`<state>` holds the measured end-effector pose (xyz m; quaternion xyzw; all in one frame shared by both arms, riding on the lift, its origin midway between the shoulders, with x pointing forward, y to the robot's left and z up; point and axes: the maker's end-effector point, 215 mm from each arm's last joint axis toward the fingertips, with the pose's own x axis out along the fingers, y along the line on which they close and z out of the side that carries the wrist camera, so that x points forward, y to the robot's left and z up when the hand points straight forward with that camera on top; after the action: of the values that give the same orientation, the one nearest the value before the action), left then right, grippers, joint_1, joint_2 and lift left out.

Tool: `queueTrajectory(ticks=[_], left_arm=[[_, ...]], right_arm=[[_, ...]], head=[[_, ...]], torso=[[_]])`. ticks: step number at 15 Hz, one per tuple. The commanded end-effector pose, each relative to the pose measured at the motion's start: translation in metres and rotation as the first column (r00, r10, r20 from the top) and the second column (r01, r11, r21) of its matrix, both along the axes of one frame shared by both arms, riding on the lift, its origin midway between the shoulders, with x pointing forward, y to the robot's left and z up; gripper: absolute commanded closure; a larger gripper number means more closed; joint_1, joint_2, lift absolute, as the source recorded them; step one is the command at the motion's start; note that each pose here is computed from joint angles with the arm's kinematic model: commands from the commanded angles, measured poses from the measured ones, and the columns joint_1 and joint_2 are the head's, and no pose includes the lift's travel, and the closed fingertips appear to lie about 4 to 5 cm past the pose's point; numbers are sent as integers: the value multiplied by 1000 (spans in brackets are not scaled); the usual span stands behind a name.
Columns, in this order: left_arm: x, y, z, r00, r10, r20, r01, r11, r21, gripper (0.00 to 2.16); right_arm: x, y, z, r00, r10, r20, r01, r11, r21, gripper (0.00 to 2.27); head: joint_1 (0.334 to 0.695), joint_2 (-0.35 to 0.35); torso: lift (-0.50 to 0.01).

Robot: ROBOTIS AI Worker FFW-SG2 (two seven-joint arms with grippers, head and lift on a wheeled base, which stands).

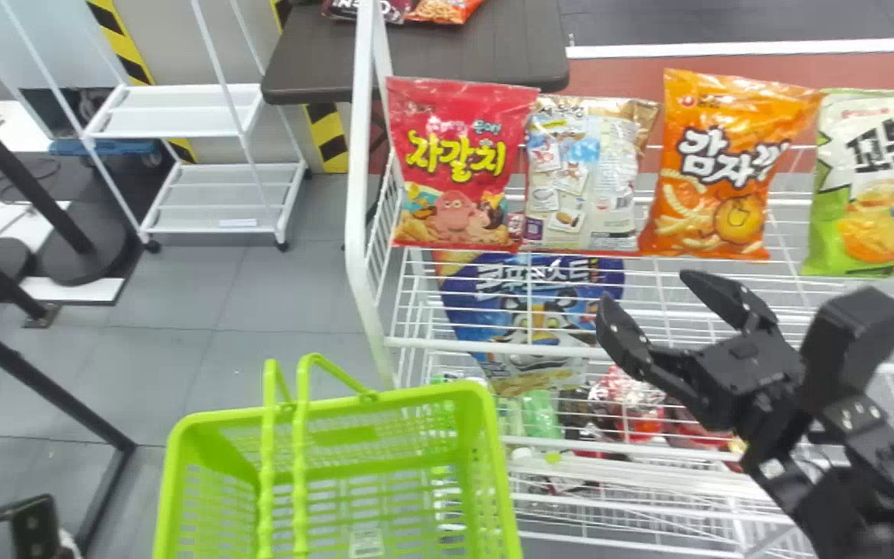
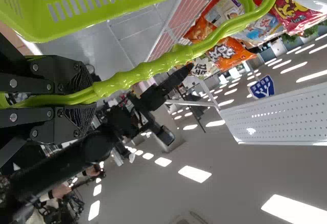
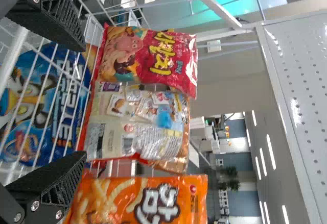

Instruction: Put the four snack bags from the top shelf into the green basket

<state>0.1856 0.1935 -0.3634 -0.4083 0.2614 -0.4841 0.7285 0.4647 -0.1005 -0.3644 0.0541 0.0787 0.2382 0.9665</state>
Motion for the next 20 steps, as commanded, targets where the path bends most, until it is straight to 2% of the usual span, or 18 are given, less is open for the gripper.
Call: queueTrajectory(ticks=[1,4,9,18,20], left_arm=[[-2,1,1,1000,-7,0,7,1000,-3,2148],[-4,3,0,1000,-17,-8,17,1000,-2,2148],[-3,5,1,1000,-20,-10,20,1000,-8,2148],[-1,13,-1,1000,-21,-17,21,1000,-16,2148],[-1,14,-2,1000,-22,-18,22,1000,-17,2148]], right_arm=[[29,38,7,998,61,14,-61,998,13,87],[65,82,14,992,123,21,-124,990,62,76],[118,139,21,979,201,38,-202,979,18,63],[166,159,-8,983,184,-13,-184,974,-135,80],[170,161,-15,982,188,-25,-190,967,-167,228]], head=[[695,154],[695,230],[695,313],[695,350],[695,350]], torso=[[0],[0],[0],[0],[0]])
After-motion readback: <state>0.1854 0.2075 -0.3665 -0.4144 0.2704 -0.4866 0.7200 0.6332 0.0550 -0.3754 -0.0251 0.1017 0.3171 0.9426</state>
